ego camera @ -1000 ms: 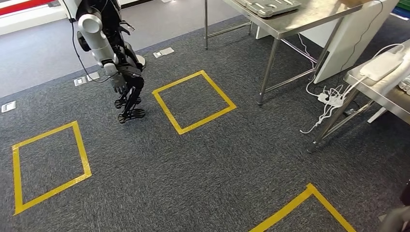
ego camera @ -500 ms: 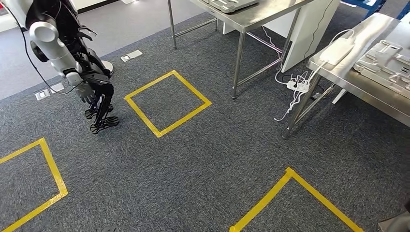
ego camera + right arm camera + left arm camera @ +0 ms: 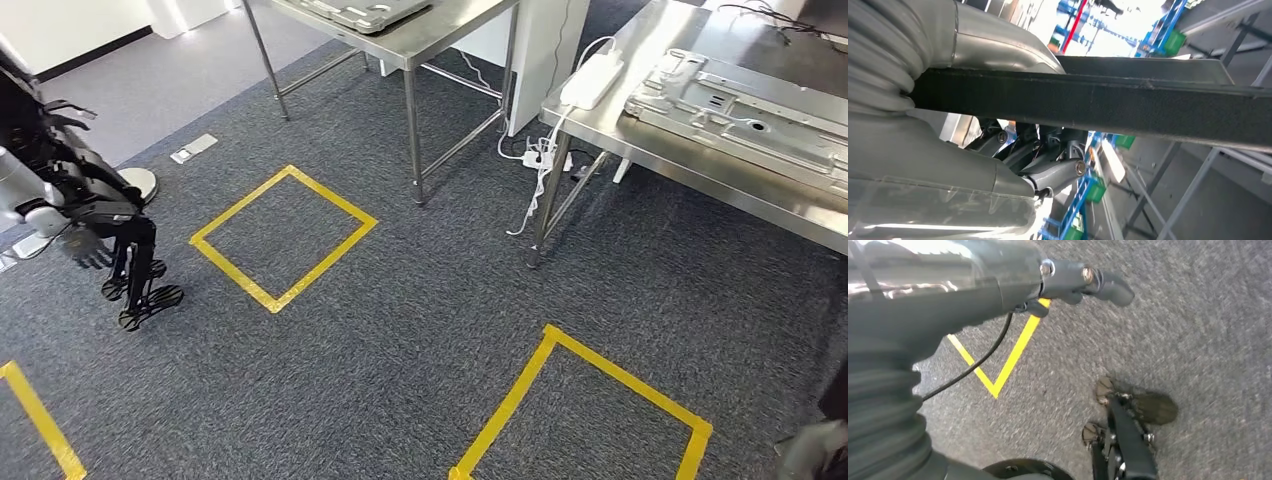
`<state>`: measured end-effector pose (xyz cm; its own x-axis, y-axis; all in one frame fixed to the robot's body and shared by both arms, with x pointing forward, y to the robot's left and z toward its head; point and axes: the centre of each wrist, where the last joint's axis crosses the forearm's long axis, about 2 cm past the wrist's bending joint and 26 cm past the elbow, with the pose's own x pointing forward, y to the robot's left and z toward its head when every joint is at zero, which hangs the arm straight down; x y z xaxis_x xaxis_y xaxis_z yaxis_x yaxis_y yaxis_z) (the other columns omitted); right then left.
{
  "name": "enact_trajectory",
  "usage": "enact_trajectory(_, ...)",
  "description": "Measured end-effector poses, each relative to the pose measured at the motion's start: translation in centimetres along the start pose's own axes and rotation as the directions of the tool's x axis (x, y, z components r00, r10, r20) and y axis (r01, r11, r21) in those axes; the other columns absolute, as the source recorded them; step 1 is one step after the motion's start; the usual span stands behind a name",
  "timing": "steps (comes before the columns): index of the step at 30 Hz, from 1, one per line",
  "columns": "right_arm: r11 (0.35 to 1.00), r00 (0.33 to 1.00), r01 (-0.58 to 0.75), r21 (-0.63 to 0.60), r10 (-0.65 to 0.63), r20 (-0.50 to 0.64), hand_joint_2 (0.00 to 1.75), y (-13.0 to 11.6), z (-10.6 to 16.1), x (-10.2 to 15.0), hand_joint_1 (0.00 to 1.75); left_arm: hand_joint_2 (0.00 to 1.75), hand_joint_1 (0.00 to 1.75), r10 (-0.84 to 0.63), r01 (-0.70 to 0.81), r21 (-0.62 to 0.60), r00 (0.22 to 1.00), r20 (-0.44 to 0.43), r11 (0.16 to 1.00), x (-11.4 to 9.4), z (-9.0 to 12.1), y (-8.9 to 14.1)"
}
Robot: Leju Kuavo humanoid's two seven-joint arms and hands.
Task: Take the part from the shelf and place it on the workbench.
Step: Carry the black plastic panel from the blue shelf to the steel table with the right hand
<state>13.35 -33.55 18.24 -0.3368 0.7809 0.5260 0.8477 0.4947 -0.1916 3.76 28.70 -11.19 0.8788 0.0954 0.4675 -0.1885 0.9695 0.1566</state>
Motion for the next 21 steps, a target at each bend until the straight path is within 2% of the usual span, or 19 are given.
enact_trajectory(8,1.000,1.000,0.003,-0.006,-0.003,0.001,1.75,0.19,-0.24,-0.04,1.75,1.75,0.00,0.005,-0.005,0.003,1.000,0.026,1.000,0.38,-0.17,0.11)
enact_trajectory(21,1.000,1.000,-0.001,-0.005,0.001,-0.007,1.75,0.50,-0.44,-0.29,1.75,1.75,0.00,0.003,-0.003,0.002,1.000,0.013,1.000,0.75,-0.32,0.07)
